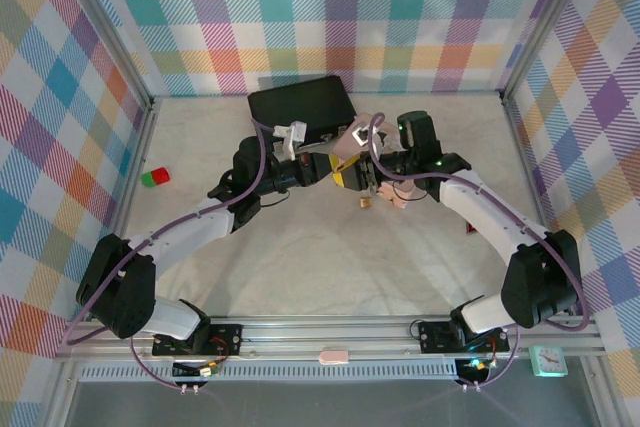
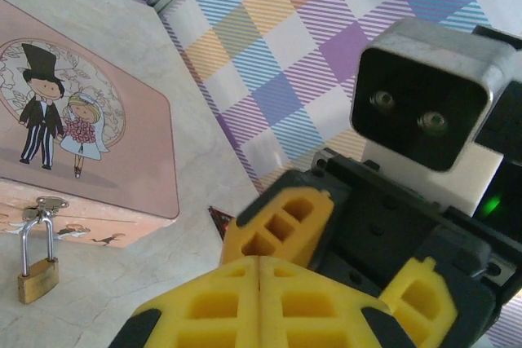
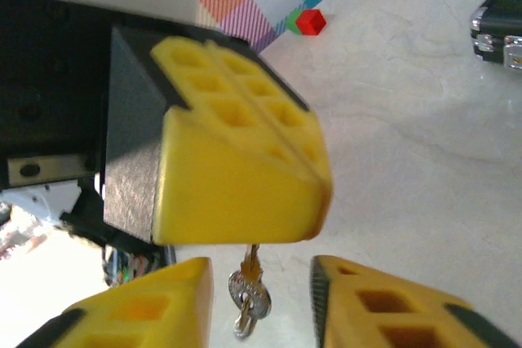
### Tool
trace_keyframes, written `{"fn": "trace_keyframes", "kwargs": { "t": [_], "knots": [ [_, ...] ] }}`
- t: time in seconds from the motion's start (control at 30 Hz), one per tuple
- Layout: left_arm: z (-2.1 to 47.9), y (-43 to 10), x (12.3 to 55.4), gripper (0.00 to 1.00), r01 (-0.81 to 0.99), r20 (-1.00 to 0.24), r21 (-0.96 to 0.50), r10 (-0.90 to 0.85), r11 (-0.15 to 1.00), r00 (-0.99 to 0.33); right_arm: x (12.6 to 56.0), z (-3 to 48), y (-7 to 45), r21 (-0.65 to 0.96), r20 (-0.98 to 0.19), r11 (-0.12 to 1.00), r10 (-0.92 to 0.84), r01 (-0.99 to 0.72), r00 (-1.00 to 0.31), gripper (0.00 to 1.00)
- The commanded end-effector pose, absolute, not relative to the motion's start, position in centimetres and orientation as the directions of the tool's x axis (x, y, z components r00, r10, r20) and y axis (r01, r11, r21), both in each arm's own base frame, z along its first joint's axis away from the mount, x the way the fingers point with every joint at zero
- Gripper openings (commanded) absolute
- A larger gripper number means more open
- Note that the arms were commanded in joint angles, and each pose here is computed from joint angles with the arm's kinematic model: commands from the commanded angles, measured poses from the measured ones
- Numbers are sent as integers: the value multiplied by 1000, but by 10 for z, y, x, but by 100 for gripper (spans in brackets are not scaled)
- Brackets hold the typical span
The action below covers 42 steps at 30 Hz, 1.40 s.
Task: Unlock the padlock with the key
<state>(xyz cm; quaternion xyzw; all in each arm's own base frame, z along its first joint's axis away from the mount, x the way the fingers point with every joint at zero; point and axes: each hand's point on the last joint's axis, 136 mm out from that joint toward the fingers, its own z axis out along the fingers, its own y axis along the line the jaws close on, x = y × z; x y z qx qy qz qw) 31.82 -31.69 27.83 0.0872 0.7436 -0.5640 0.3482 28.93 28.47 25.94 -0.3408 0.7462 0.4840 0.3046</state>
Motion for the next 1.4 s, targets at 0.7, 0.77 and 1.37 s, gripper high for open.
{"fn": "trace_keyframes", "kwargs": {
  "t": [0.7,0.77,1.37],
  "knots": [
    [297,-302,325,0,470,-530,-845,-514,255,-674,301,266,293,654,-755,269,166,-707,-635,52],
    [298,-303,325,0,475,-528,-845,-516,245,-674,302,271,295,652,-758,252,181,-715,-627,49],
    [304,-295,324,0,475,-513,-850,-563,228,-648,307,264,299,700,-714,210,199,-682,-671,35]
  ]
}}
